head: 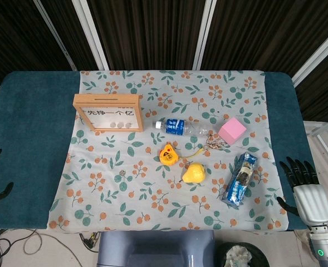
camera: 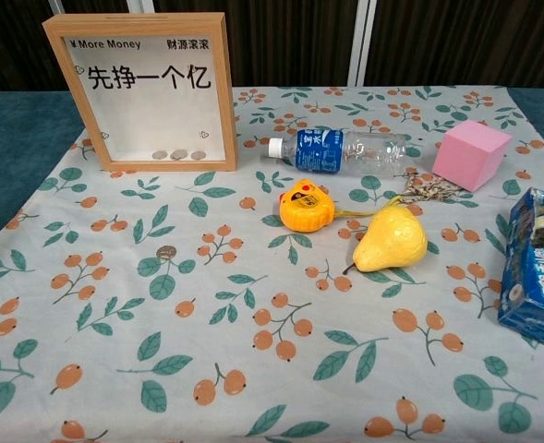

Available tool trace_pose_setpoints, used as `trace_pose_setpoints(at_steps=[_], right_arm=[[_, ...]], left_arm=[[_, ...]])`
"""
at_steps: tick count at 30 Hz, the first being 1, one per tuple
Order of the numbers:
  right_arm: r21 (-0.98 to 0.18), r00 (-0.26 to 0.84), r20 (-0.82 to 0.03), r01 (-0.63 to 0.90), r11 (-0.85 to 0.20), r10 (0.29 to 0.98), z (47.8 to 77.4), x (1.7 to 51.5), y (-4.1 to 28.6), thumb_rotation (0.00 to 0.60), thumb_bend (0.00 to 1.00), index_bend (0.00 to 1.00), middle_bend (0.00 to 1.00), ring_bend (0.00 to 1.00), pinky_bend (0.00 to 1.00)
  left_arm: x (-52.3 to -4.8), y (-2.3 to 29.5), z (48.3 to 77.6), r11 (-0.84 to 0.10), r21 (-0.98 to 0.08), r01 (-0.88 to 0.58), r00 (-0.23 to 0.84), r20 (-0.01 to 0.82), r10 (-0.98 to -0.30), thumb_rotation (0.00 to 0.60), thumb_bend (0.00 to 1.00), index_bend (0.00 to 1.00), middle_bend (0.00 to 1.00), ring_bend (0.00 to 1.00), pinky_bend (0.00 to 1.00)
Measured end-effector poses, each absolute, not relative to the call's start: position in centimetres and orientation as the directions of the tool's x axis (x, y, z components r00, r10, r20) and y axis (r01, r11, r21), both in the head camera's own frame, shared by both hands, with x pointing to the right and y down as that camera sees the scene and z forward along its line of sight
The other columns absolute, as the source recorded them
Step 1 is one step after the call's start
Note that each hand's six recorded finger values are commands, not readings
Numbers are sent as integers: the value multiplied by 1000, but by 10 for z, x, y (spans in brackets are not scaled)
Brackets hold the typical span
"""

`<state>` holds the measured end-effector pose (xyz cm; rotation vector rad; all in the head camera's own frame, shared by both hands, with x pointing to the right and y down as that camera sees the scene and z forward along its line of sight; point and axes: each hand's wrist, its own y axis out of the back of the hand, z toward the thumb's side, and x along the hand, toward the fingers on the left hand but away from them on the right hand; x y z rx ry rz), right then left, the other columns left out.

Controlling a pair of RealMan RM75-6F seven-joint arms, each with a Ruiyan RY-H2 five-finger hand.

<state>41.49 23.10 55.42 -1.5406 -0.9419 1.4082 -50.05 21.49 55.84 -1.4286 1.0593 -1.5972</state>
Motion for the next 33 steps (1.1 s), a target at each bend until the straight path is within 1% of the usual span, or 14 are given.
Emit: trace_pose_setpoints(at_steps=[11, 16, 23, 29, 33], right_arm=[[-925, 87, -380, -2, -381, 921, 554, 416, 231, 600, 297, 79, 0, 0, 0], [-922, 80, -387, -3, -388, 919, 554, 417, 231, 600, 296, 79, 0, 0, 0], [-921, 70, -388, -3, -389, 919, 554, 418, 231, 600, 296, 79, 0, 0, 0], [-925, 62, -379, -1, -380, 923, 552, 419, 230, 600, 297, 79, 0, 0, 0], [-927, 55, -374, 1, -374, 926, 551, 420, 230, 600, 297, 79, 0, 0, 0]], left_arm=[[-501, 216, 560, -407, -914, 1, -120, 404, -907, 600, 233, 91, 0, 0, 0], [-502, 215, 559, -400, -917, -8, -116, 398, -910, 600, 186, 91, 0, 0, 0], [-502, 215, 559, -398, -918, -4, -112, 395, -912, 600, 180, 78, 0, 0, 0], [-499, 215, 561, -415, -909, -36, -99, 417, -904, 600, 153, 77, 0, 0, 0], [-491, 208, 562, -447, -892, -73, -51, 451, -891, 600, 145, 80, 0, 0, 0]])
